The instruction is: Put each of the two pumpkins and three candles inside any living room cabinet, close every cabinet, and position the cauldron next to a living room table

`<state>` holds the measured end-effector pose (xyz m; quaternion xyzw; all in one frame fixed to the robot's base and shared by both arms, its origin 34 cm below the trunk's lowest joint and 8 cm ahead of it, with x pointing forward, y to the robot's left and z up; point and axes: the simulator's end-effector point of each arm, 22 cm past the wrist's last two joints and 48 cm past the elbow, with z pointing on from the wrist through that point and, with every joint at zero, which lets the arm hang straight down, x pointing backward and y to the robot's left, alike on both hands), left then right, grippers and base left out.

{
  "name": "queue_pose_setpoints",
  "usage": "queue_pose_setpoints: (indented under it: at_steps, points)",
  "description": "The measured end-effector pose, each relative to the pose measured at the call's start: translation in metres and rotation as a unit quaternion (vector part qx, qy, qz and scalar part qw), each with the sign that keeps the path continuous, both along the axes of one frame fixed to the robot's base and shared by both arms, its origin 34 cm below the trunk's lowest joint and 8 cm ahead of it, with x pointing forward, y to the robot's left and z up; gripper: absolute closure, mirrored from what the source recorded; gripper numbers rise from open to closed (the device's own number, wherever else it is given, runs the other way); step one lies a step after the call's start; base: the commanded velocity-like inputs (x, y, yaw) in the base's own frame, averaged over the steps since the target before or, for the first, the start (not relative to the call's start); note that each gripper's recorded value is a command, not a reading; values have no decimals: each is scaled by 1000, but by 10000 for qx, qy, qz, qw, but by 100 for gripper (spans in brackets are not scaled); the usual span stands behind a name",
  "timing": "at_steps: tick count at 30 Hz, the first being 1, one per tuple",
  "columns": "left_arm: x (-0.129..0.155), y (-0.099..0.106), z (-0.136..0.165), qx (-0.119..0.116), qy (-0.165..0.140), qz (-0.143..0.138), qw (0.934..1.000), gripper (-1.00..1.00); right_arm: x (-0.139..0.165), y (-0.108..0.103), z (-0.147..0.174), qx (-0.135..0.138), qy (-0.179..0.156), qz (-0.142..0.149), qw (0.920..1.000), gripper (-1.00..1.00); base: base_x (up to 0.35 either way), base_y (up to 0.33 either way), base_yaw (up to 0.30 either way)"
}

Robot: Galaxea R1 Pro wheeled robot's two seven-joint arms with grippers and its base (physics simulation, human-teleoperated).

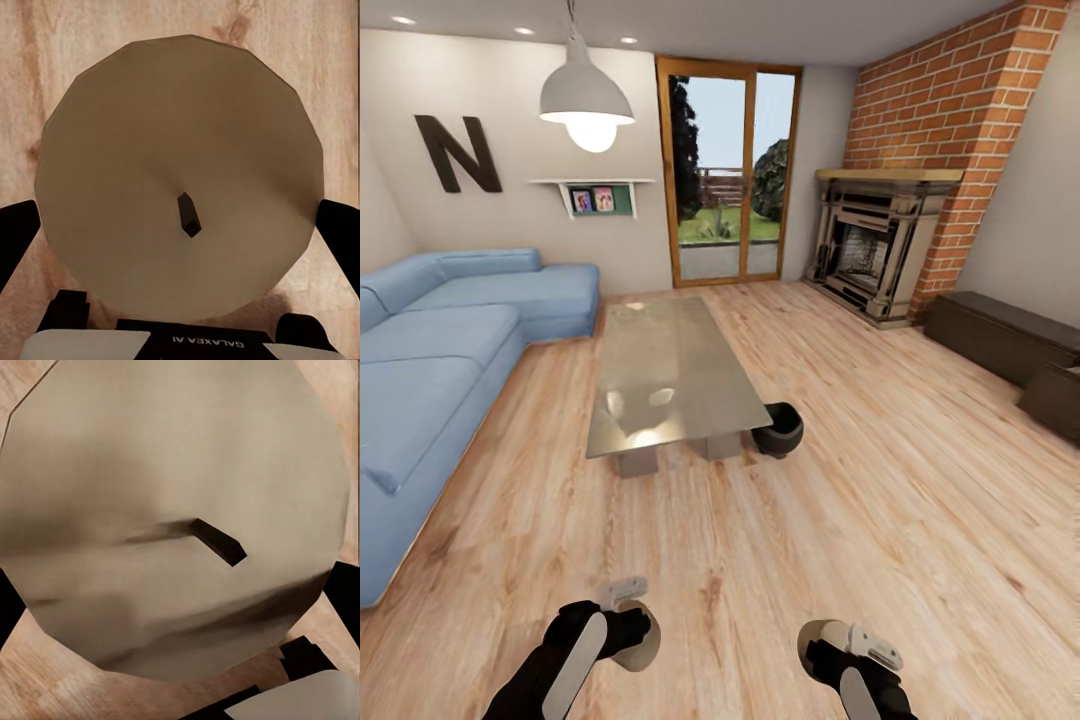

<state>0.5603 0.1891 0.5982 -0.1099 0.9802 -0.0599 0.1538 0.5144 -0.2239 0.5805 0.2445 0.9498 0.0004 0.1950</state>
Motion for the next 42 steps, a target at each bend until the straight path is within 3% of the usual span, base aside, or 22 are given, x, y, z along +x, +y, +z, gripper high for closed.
queue_pose_setpoints:
  at_steps: [7,12,23,42]
  points:
    - [1,0,2,1,-20,3,10000,100,-6,-4,-7,-49,44,-55,10000,100,0,0,-221]
    - [1,0,2,4,-29,3,10000,100,-24,-2,-23,-56,267,-18,9996,100,0,0,-144]
    - [1,1,2,15,-23,-1,10000,100,-25,-4,-25,-92,220,-98,9997,100,8,0,-34]
    - [2,0,4,18,-47,-1,10000,100,-26,-8,-27,-131,164,-214,9996,100,129,-75,-278]
